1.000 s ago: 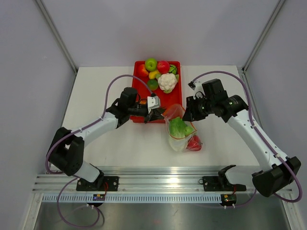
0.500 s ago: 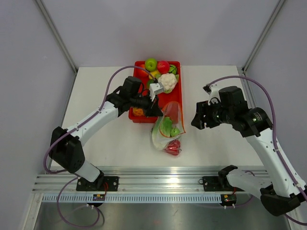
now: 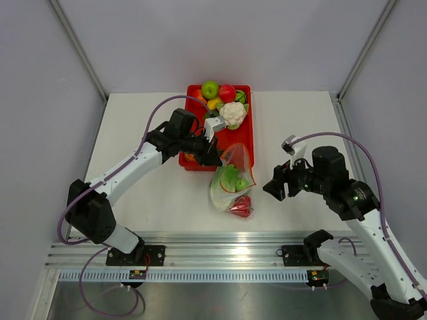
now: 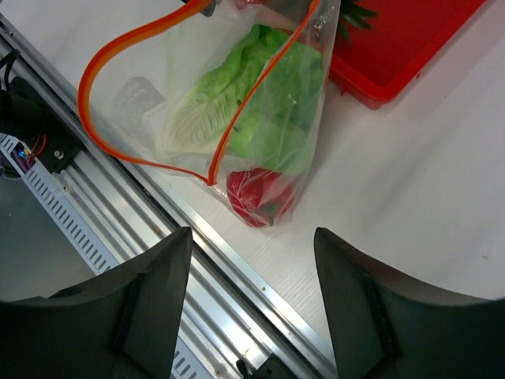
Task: Place the food in the zip-top bag and seal the zipper
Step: Adjust the zipper food storage bag at the center of the board.
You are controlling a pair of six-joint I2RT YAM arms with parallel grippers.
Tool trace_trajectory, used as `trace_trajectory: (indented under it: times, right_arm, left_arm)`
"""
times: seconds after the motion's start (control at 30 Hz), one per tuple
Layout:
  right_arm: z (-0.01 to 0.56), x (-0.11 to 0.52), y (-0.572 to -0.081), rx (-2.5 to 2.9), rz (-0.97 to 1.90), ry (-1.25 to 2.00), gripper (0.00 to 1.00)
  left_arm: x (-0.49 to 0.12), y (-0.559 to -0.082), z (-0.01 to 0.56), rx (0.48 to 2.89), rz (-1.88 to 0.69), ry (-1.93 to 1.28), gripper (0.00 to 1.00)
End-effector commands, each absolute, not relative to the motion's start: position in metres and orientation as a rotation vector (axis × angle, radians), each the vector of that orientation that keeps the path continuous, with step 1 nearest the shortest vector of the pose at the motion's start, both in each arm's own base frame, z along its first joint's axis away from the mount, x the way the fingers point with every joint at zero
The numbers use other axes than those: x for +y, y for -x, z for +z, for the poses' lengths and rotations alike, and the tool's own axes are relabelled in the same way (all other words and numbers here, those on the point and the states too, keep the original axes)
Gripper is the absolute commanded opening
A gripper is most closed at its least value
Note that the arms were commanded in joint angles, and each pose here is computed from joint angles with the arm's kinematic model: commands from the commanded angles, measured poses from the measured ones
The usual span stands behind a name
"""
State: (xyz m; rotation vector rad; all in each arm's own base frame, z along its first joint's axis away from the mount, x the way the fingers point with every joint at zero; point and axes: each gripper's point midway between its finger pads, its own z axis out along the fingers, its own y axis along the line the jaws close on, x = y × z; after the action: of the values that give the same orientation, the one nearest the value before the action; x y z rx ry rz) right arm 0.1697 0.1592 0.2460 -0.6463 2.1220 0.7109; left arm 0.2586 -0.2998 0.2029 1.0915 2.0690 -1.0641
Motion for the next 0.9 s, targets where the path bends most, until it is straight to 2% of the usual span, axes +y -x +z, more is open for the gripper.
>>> trace_trajectory:
  times: [0.0,0.37,0.5,0.53,0.57,0.63,0.67,0.7,0.73,0.87]
  right_arm:
    - [0.257,0.178,-0.183,1.981,0.746,0.745,0.70]
    - [0.234,0.219,-0.194,1.955,0.766,0.831,0.66]
    - [0.234,0.228,-0.200,1.918,0.770,0.820,0.59]
    - [0.237,0.230,-0.204,1.900,0.768,0.814,0.54]
    - [0.236,0.230,-0.206,1.898,0.761,0.808,0.39]
    - [0.236,0.228,-0.211,1.901,0.732,0.789,0.25]
    - [0.236,0.226,-0.213,1.899,0.717,0.782,0.12]
    - [0.237,0.221,-0.217,1.897,0.681,0.764,0.05]
    - [0.239,0.218,-0.219,1.889,0.661,0.755,0.01]
    - [0.249,0.199,-0.225,1.827,0.555,0.693,0.00]
  left_arm:
    - [-0.299,-0.258,0.225,2.012,-1.062,-1.059,0.00]
    - [-0.302,-0.260,0.225,2.019,-1.076,-1.046,0.00]
    - [-0.302,-0.260,0.224,2.023,-1.075,-1.045,0.00]
    - [-0.302,-0.260,0.224,2.024,-1.073,-1.044,0.00]
    - [-0.302,-0.260,0.225,2.021,-1.072,-1.044,0.00]
    - [-0.301,-0.260,0.224,2.025,-1.066,-1.045,0.00]
    - [-0.300,-0.259,0.225,2.023,-1.063,-1.047,0.00]
    - [-0.299,-0.258,0.225,2.023,-1.057,-1.051,0.00]
    - [-0.296,-0.257,0.224,2.031,-1.046,-1.058,0.00]
    - [-0.287,-0.251,0.225,2.033,-1.004,-1.071,0.00]
